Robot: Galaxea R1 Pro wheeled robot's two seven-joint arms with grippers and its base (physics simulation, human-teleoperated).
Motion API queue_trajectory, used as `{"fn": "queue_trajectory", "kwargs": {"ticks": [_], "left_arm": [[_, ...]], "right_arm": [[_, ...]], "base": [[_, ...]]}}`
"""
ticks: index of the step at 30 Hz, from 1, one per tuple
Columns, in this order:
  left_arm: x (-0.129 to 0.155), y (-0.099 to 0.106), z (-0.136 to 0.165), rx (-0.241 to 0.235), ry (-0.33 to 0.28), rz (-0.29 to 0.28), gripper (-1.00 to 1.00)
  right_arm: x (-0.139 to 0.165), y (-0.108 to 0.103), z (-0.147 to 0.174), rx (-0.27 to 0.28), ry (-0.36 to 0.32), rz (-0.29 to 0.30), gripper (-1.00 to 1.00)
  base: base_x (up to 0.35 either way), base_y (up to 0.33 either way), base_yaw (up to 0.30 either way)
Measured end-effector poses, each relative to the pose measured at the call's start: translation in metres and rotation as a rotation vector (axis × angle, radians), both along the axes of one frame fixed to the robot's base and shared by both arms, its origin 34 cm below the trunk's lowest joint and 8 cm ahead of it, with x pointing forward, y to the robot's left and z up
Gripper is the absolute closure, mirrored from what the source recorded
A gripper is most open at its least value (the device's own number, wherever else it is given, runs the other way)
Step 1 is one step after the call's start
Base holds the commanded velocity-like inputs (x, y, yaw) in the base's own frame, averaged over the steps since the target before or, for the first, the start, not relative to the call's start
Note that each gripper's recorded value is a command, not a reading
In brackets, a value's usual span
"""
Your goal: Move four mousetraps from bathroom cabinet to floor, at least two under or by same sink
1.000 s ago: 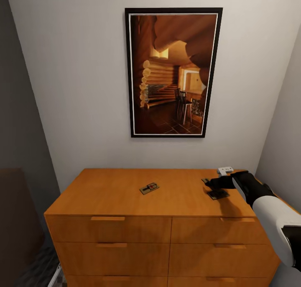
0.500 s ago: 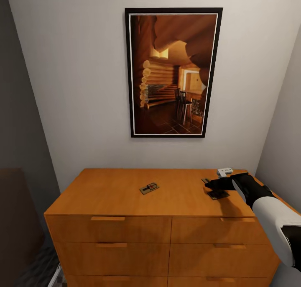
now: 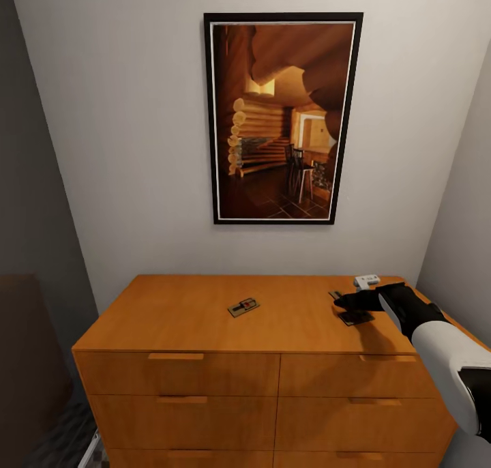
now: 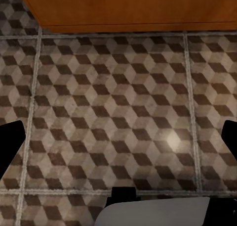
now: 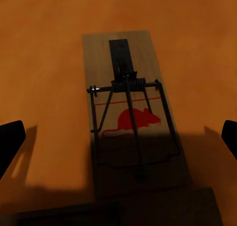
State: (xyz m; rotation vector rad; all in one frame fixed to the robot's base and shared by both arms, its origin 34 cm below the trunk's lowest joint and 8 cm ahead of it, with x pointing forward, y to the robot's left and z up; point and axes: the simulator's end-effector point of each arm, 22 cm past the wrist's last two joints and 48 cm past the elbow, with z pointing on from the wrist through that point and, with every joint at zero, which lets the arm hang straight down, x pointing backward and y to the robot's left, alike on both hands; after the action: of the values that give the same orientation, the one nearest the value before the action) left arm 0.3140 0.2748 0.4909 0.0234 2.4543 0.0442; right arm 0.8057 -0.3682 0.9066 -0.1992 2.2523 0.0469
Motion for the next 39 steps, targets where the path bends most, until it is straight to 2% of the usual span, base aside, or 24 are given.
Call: {"fn": "queue_trajectory", "kwargs": {"ticks": [14,39], "left_arm": [[-0.005,0.0,-0.002,0.0,0.011,0.001,-1.0],[-0.006,0.0,-0.002,0.0,0.013,0.001,-1.0]], "right_arm": [[-0.001,0.002,-0.011,0.001,-0.006,0.012,-1.0],[-0.002,0.002,-0.012,0.011,-0.008,0.009,-1.0]], "base": [[0.0,0.0,0.0],[0.0,0.0,0.0]]}}
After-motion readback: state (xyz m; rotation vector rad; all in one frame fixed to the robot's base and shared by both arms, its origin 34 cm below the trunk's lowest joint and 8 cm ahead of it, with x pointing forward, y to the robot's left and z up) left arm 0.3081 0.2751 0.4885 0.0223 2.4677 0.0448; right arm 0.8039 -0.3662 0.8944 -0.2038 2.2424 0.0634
